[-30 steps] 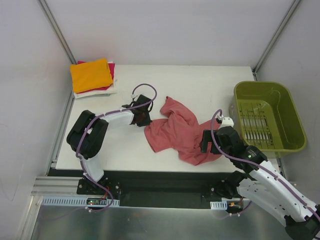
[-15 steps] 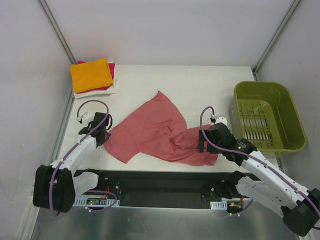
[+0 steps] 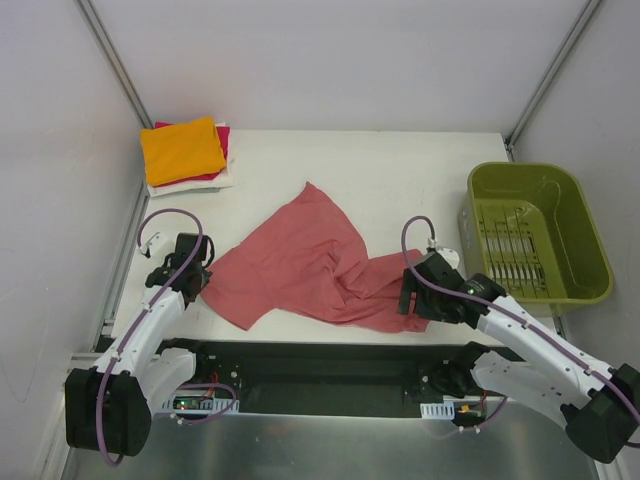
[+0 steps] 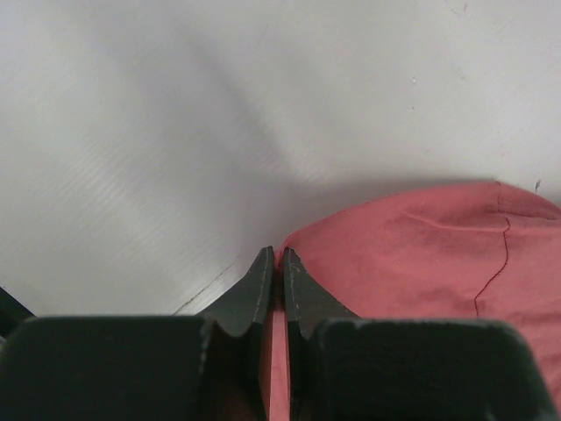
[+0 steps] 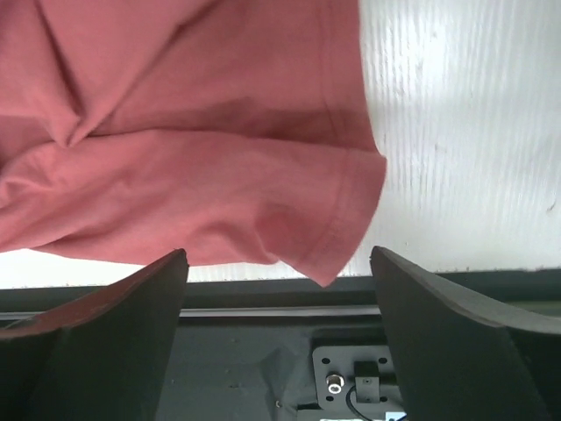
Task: Fold and stack the t-shirts
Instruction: Flatten out the tshirt
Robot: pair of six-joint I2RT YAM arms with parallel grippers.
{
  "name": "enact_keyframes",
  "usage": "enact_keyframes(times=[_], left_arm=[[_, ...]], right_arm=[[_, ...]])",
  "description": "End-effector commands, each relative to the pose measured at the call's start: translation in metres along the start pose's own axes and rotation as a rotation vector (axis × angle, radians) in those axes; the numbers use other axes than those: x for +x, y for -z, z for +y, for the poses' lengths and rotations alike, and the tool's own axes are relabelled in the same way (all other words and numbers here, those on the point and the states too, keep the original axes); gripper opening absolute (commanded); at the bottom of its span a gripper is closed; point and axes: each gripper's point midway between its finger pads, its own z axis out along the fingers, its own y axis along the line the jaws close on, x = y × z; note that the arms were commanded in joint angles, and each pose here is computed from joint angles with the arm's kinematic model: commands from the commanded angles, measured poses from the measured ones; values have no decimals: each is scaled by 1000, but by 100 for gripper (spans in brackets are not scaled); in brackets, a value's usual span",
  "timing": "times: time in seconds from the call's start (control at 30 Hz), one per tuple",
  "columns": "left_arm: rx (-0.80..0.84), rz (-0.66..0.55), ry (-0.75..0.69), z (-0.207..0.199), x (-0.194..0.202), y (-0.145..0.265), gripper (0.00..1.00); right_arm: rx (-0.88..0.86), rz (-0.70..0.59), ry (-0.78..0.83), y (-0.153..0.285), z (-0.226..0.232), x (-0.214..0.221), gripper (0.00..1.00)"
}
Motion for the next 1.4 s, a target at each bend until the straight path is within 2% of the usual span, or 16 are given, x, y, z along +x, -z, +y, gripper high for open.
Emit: enact_keyframes(times=[0.0, 0.17, 0.3, 0.33, 0.4, 0.43, 0.5, 0.53, 0.57, 0.7, 0.87, 1.07, 1.1, 1.17, 1.2, 1.37], left_arm=[[6, 18, -16, -1, 1, 3, 0], [20, 42, -22, -4, 5, 3, 0], [33, 53, -27, -4, 8, 4, 0], [38, 55, -26, -5, 8, 4, 0], [47, 60, -25, -7, 9, 5, 0], [52, 61, -31, -7, 8, 6, 0], [69, 61, -30, -10, 7, 9, 0], [79, 58, -34, -12, 6, 10, 0], [95, 55, -30, -15, 4, 13, 0], [239, 3, 7, -35, -17, 39, 0], [504, -84, 17, -70, -57, 104, 0], [841, -323, 92, -90, -143, 241, 0], [903, -397, 119, -85, -164, 277, 0], [960, -477, 124, -77, -182, 313, 0], [1021, -545, 138, -68, -197, 349, 0], [1177, -734, 121, -39, -226, 443, 0]], right_arm=[[71, 68, -74, -3, -16, 23, 85], [44, 71, -58, -26, -5, 24, 80], [64, 79, -48, -38, -4, 25, 69], [66, 77, -48, -42, -3, 25, 59], [68, 78, -44, -46, -3, 26, 46], [54, 68, -46, -48, 1, 23, 29], [27, 59, -20, -47, 5, 20, 16], [8, 40, -7, -43, 8, 14, 3], [-3, 22, 7, -38, 10, 9, 1], [-44, -171, 29, 2, 11, -36, 1], [-228, -542, -4, 99, 19, -107, 1], [-390, -846, -26, 226, 14, -157, 1], [-420, -888, -30, 245, 13, -163, 1], [-484, -946, -11, 275, 15, -168, 1], [-530, -1011, -6, 307, 12, -173, 1], [-723, -1118, 83, 388, 21, -173, 1]])
